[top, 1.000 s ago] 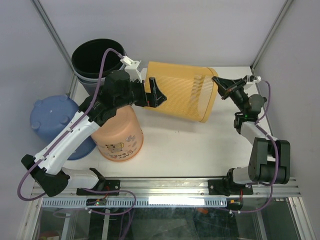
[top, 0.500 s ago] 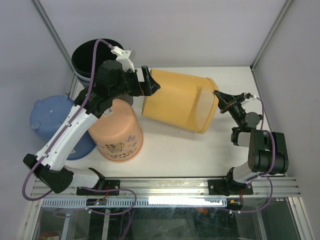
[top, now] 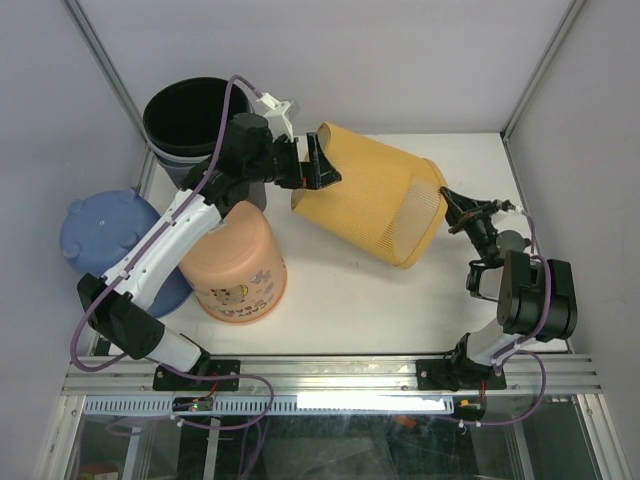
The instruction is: Turn the large container upside down
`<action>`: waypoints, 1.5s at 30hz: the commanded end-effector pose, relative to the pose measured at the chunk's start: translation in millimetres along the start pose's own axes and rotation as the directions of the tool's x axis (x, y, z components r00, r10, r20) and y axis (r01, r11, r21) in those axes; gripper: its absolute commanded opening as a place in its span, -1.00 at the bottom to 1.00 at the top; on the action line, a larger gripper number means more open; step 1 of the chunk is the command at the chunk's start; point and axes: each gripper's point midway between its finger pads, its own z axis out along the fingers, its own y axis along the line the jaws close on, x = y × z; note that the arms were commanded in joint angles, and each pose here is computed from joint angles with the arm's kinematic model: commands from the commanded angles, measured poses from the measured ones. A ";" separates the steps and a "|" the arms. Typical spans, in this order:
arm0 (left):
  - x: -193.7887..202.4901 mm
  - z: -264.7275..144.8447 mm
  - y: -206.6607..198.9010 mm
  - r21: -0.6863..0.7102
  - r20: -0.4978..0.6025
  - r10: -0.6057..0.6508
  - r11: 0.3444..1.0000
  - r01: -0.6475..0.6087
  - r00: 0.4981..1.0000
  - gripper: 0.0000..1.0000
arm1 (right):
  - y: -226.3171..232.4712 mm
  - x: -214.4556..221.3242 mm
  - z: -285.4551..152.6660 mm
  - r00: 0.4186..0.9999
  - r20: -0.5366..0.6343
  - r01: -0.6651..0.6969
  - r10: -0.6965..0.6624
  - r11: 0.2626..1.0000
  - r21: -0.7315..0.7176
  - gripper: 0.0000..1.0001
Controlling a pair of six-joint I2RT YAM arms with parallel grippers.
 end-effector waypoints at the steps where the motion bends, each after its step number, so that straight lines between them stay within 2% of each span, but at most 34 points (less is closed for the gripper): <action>1: -7.6 8.8 -39.9 0.216 -0.005 0.010 0.976 -0.009 1.000 0.98 | -23.2 17.1 -20.5 0.993 -0.092 0.077 -0.074 0.997 0.025 -1.00; 11: 12.7 21.9 -72.1 0.336 -0.059 -0.010 0.941 0.029 0.998 0.98 | -49.9 5.7 -38.2 0.992 -0.065 0.113 -0.107 0.989 0.094 -0.99; 20: 32.1 38.2 -99.5 0.395 -0.100 -0.007 0.918 0.046 0.995 0.98 | -68.3 3.7 -46.0 0.993 -0.054 0.115 -0.108 0.984 0.139 -0.37; 28: 39.9 47.3 -97.9 0.394 -0.125 -0.013 0.917 0.062 0.992 0.98 | -73.6 7.6 -52.4 0.991 -0.059 0.126 -0.118 0.979 0.157 0.16; 35: 44.0 51.1 -97.4 0.393 -0.137 -0.016 0.917 0.069 0.990 0.98 | -96.2 4.8 -58.6 0.982 -0.073 0.186 -0.172 0.938 0.291 0.34; 36: 43.4 50.6 -97.9 0.394 -0.135 -0.015 0.917 0.068 0.991 0.98 | -98.7 3.1 -58.2 0.987 -0.065 0.159 -0.146 0.930 0.332 0.35; 37: 42.4 50.6 -97.5 0.393 -0.131 -0.014 0.917 0.066 0.991 0.98 | -102.2 0.4 -59.0 0.972 -0.087 0.236 -0.219 0.901 0.364 0.40; 38: 42.3 50.8 -97.7 0.392 -0.130 -0.014 0.918 0.064 0.991 0.98 | -105.4 -3.8 -59.4 0.974 -0.076 0.224 -0.212 0.878 0.424 0.44; 39: 42.4 51.2 -97.5 0.391 -0.130 -0.014 0.918 0.064 0.991 0.98 | -116.8 -7.6 -67.6 0.971 -0.075 0.232 -0.227 0.822 0.521 0.49; 42: 42.0 53.0 -97.2 0.392 -0.129 -0.012 0.918 0.062 0.992 0.98 | -110.4 -26.6 -79.7 0.912 -0.099 0.359 -0.399 0.657 0.662 0.75; 45: 48.2 58.4 -96.4 0.400 -0.151 -0.022 0.913 0.081 0.988 0.98 | -98.6 -39.6 -85.7 0.855 -0.152 0.438 -0.495 0.534 0.723 0.84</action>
